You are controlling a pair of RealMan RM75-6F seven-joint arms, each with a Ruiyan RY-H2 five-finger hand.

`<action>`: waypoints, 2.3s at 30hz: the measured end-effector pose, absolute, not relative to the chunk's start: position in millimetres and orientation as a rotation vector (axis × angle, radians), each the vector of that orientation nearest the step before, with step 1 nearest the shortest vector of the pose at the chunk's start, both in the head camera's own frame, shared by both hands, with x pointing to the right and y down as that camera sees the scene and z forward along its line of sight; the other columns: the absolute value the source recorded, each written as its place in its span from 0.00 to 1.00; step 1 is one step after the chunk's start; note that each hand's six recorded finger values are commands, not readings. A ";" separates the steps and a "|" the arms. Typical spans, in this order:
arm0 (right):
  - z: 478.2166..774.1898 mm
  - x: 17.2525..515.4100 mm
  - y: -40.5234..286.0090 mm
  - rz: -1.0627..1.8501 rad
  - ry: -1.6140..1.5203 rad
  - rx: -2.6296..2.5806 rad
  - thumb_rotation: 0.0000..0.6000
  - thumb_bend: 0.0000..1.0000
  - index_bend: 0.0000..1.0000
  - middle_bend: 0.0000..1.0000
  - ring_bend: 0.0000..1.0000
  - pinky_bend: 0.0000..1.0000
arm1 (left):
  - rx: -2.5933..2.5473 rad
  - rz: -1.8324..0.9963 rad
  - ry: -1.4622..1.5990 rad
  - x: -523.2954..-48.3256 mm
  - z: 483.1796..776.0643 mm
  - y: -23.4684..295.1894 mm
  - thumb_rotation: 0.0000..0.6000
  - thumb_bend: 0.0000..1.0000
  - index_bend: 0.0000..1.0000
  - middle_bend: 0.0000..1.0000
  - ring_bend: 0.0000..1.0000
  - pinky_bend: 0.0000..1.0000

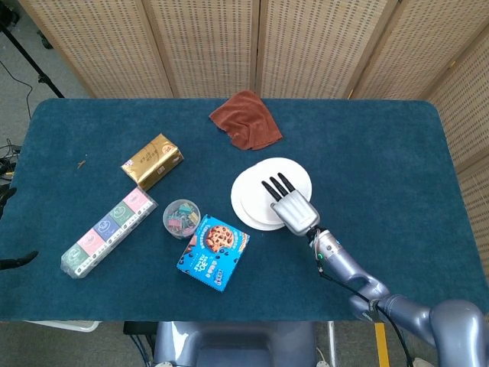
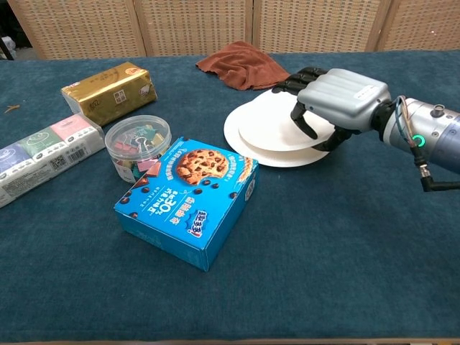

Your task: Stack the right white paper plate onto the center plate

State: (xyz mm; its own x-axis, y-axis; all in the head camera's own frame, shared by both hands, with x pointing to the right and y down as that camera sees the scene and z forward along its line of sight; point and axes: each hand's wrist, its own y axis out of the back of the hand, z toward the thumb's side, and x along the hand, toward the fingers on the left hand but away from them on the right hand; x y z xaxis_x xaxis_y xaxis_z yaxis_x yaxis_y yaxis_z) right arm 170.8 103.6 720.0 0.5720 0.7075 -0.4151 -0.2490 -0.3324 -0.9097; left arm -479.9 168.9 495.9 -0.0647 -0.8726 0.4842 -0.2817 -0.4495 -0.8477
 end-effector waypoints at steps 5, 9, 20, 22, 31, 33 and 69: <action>722.9 175.2 104.8 1.038 -0.377 -1.626 1.00 0.72 0.32 0.04 0.00 0.00 | -1.722 -1.550 1.237 -480.1 496.6 170.0 1.00 0.07 0.00 0.00 0.00 0.00; 722.1 179.3 106.5 1.043 -0.367 -1.628 1.00 0.72 0.12 0.01 0.00 0.00 | -1.720 -1.550 1.240 -480.6 495.4 169.9 1.00 0.07 0.00 0.00 0.00 0.00; 716.4 193.1 113.5 1.050 -0.334 -1.615 1.00 0.28 0.00 0.00 0.00 0.00 | -1.725 -1.551 1.230 -479.2 495.8 170.7 1.00 0.07 0.00 0.00 0.00 0.00; 714.7 194.3 113.1 1.052 -0.337 -1.607 1.00 0.08 0.00 0.00 0.00 0.00 | -1.728 -1.552 1.227 -478.5 496.1 171.0 1.00 0.07 0.00 0.00 0.00 0.00; 710.4 198.7 108.1 1.085 -0.356 -1.547 1.00 0.00 0.00 0.00 0.00 0.00 | -1.734 -1.549 1.224 -476.7 496.4 171.5 1.00 0.07 0.00 0.00 0.00 0.00; 710.1 198.4 107.9 1.093 -0.353 -1.535 1.00 0.00 0.00 0.00 0.00 0.00 | -1.735 -1.548 1.224 -476.8 496.4 171.5 1.00 0.07 0.00 0.00 0.00 0.00; 627.5 248.6 109.9 1.212 -0.375 -1.505 1.00 0.26 0.00 0.00 0.00 0.01 | -1.767 -1.557 1.212 -476.8 497.2 173.2 1.00 0.07 0.00 0.00 0.00 0.00</action>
State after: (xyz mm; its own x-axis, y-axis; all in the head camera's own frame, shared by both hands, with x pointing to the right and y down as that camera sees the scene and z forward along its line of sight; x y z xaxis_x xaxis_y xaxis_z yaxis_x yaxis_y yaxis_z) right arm 248.6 109.9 627.5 0.4239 0.7697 -0.4773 -0.3656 -0.3367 -0.8677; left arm -476.8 173.2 497.2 -0.0436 -0.8523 0.5213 -0.2960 -0.4873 -0.8215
